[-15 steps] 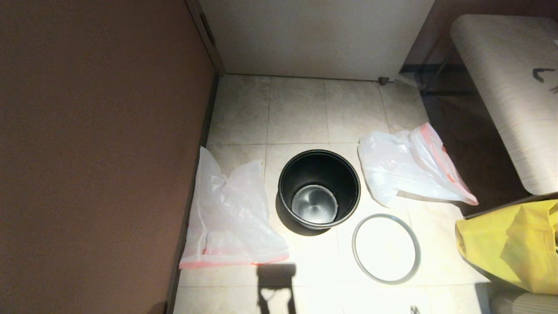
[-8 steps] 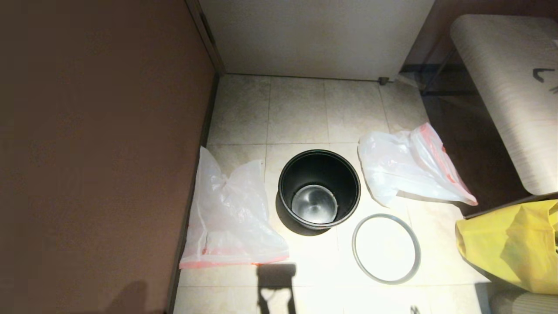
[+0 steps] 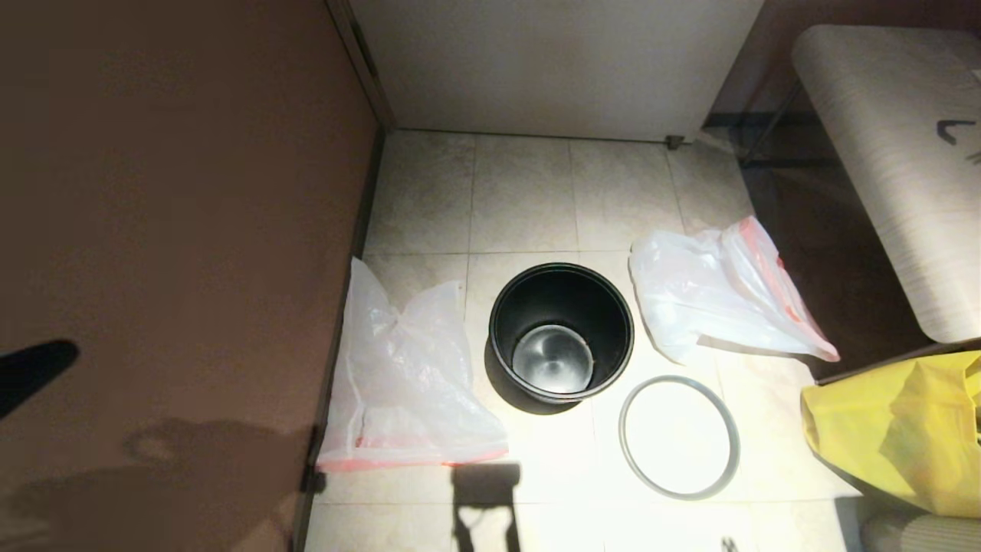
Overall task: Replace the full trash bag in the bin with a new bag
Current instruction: Pick up a new trash bag
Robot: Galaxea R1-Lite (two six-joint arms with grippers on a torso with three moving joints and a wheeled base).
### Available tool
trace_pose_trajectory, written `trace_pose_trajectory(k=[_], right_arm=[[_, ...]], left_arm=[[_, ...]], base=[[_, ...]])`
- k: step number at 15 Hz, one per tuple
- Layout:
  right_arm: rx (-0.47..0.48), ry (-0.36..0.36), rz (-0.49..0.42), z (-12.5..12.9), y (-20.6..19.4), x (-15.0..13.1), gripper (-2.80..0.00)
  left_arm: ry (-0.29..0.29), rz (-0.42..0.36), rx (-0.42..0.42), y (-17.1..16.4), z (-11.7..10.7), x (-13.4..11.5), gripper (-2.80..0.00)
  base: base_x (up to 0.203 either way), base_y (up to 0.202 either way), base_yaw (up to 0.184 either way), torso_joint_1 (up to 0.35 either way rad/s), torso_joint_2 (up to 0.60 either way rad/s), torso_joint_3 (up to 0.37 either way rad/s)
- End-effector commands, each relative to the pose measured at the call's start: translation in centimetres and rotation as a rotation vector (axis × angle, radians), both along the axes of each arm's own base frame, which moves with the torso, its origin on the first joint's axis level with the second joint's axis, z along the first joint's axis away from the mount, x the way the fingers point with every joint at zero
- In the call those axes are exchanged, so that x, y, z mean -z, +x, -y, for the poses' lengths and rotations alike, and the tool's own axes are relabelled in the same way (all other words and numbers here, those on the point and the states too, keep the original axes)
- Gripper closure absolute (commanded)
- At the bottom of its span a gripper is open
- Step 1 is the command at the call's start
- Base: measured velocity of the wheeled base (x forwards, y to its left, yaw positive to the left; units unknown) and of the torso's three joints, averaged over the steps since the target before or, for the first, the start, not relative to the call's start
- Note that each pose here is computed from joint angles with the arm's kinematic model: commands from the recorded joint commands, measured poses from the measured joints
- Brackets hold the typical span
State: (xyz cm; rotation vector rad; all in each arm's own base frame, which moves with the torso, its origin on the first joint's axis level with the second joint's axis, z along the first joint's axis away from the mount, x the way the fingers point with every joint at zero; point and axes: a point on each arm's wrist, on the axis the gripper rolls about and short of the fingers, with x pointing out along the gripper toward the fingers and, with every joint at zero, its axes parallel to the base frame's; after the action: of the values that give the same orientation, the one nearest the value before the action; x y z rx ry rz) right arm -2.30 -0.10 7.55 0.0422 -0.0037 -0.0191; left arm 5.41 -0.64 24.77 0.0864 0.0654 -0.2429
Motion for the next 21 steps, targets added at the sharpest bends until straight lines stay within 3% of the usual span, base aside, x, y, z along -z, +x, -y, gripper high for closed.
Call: trace_pose_trajectory(k=[1, 4, 8, 13, 16, 21], right_arm=[[-0.001, 0.001, -0.003, 0.0, 0.0, 0.0, 0.00], [-0.001, 0.001, -0.002, 0.0, 0.0, 0.0, 0.00], [-0.001, 0.000, -0.002, 0.0, 0.0, 0.0, 0.00], [-0.001, 0.001, -0.003, 0.0, 0.0, 0.0, 0.00], [0.000, 0.000, -0.003, 0.0, 0.0, 0.0, 0.00], [-0.001, 0.000, -0.003, 0.0, 0.0, 0.0, 0.00]], left_arm=[[0.040, -0.158, 0.092, 3.9, 1.2, 1.3, 0.00], [0.070, -0.281, 0.137, 6.7, 4.4, 2.8, 0.00], [0.114, -0.366, 0.077, 11.3, 8.8, 5.5, 0.00], [0.166, -0.447, -0.036, 18.5, 12.4, 9.5, 0.00], [0.136, -0.522, -0.182, 24.2, 12.5, 12.8, 0.00], [0.116, -0.599, -0.471, 31.3, 10.3, 18.8, 0.00]], base=[[0.000, 0.000, 0.000, 0.000, 0.00, 0.000], [0.000, 0.000, 0.000, 0.000, 0.00, 0.000], [0.000, 0.000, 0.000, 0.000, 0.00, 0.000], [0.000, 0.000, 0.000, 0.000, 0.00, 0.000], [0.000, 0.000, 0.000, 0.000, 0.00, 0.000], [0.000, 0.000, 0.000, 0.000, 0.00, 0.000]])
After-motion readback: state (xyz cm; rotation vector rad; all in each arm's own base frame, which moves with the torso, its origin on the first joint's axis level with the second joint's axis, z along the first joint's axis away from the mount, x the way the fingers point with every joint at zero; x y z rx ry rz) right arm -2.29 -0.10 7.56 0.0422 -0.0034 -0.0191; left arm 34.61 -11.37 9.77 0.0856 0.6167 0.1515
